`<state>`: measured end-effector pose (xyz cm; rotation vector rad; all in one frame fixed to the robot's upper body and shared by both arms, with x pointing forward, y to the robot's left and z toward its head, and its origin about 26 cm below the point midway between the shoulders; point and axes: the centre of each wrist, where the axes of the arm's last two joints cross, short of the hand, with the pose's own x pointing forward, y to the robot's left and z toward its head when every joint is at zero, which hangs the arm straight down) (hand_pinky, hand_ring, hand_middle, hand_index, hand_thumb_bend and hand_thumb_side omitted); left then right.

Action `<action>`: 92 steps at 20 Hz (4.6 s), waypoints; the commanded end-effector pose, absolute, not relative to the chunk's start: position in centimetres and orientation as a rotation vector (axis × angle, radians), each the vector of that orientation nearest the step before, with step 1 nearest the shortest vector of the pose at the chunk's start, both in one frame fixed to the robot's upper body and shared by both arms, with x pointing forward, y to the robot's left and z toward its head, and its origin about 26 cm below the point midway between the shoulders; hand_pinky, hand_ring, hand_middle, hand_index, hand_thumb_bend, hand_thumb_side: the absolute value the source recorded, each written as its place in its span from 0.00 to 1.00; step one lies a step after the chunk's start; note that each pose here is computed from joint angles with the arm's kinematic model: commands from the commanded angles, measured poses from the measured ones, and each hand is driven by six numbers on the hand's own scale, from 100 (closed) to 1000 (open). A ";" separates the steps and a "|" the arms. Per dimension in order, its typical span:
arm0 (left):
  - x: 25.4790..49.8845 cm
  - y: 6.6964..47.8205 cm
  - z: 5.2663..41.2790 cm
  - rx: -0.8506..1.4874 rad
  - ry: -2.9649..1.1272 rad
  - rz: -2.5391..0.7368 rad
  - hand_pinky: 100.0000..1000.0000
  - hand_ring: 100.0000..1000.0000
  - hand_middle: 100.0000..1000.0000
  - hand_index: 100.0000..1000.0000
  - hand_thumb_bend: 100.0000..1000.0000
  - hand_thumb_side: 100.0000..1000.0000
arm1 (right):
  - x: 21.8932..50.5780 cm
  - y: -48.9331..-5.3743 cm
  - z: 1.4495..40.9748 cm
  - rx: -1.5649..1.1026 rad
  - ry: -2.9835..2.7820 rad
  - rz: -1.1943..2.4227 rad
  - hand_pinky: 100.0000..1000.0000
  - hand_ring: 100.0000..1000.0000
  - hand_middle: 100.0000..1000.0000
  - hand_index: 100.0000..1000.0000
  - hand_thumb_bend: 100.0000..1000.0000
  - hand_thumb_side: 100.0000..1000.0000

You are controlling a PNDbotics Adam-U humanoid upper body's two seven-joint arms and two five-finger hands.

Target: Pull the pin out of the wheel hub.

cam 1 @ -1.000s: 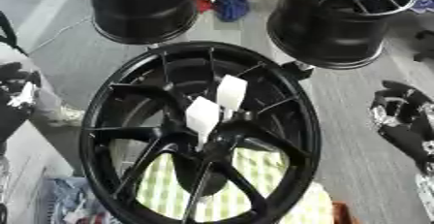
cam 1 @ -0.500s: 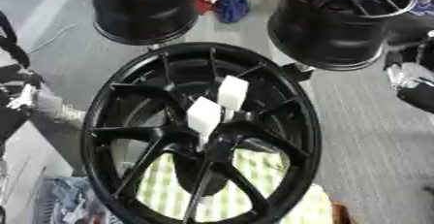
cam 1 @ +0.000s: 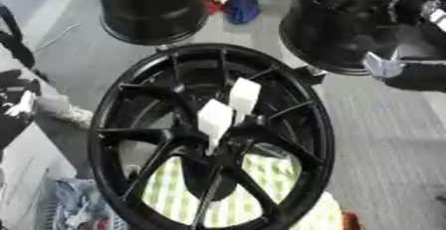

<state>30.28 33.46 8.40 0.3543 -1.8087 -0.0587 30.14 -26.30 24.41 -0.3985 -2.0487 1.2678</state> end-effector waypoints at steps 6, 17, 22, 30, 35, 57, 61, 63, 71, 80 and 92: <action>30.5 33.3 9.6 0.356 -1.846 -0.110 0.50 0.56 0.58 0.74 0.21 0.21 | 32.1 -24.1 25.2 -0.350 -1.928 1.521 0.77 0.78 0.84 0.92 0.18 0.07; 30.5 33.0 9.5 0.339 -1.844 -0.130 0.50 0.56 0.58 0.74 0.21 0.21 | 35.8 -22.6 23.8 -0.315 -1.767 1.736 0.80 0.84 0.87 0.93 0.29 0.14; 30.5 32.9 9.4 0.336 -1.840 -0.131 0.50 0.56 0.58 0.74 0.21 0.21 | 37.0 -22.2 24.1 -0.291 -1.705 1.787 0.81 0.85 0.87 0.93 0.29 0.15; 30.5 32.9 9.4 0.335 -1.839 -0.132 0.50 0.56 0.58 0.74 0.21 0.22 | 38.1 -22.1 24.2 -0.221 -1.587 1.845 0.81 0.85 0.86 0.92 0.28 0.16; 30.5 32.9 9.4 0.333 -1.837 -0.134 0.50 0.56 0.58 0.74 0.21 0.22 | 38.4 -21.9 24.0 -0.192 -1.538 1.873 0.79 0.83 0.84 0.92 0.27 0.17; 30.6 32.8 9.4 0.327 -1.838 -0.138 0.50 0.56 0.58 0.74 0.21 0.22 | 39.3 -19.2 23.0 -0.094 -1.533 1.920 0.78 0.82 0.82 0.91 0.26 0.18; 30.6 32.8 9.4 0.328 -1.838 -0.137 0.50 0.56 0.58 0.74 0.21 0.22 | 39.3 -18.8 22.6 -0.082 -1.521 1.935 0.78 0.82 0.82 0.91 0.26 0.18; 30.6 32.8 9.4 0.328 -1.838 -0.137 0.50 0.56 0.58 0.74 0.21 0.22 | 39.4 -18.7 22.5 -0.076 -1.516 1.939 0.78 0.81 0.82 0.91 0.26 0.18; 30.6 32.8 9.4 0.326 -1.839 -0.138 0.50 0.56 0.58 0.74 0.21 0.22 | 39.7 -18.1 21.9 -0.050 -1.501 1.951 0.76 0.80 0.81 0.89 0.25 0.18; 30.6 32.8 9.4 0.325 -1.839 -0.138 0.50 0.56 0.58 0.74 0.21 0.22 | 39.9 -17.8 21.4 -0.035 -1.489 1.956 0.74 0.74 0.77 0.86 0.25 0.19; 30.6 32.8 9.4 0.323 -1.838 -0.139 0.50 0.56 0.58 0.74 0.20 0.22 | 40.0 -17.4 21.1 -0.045 -1.473 1.956 0.66 0.62 0.69 0.79 0.25 0.18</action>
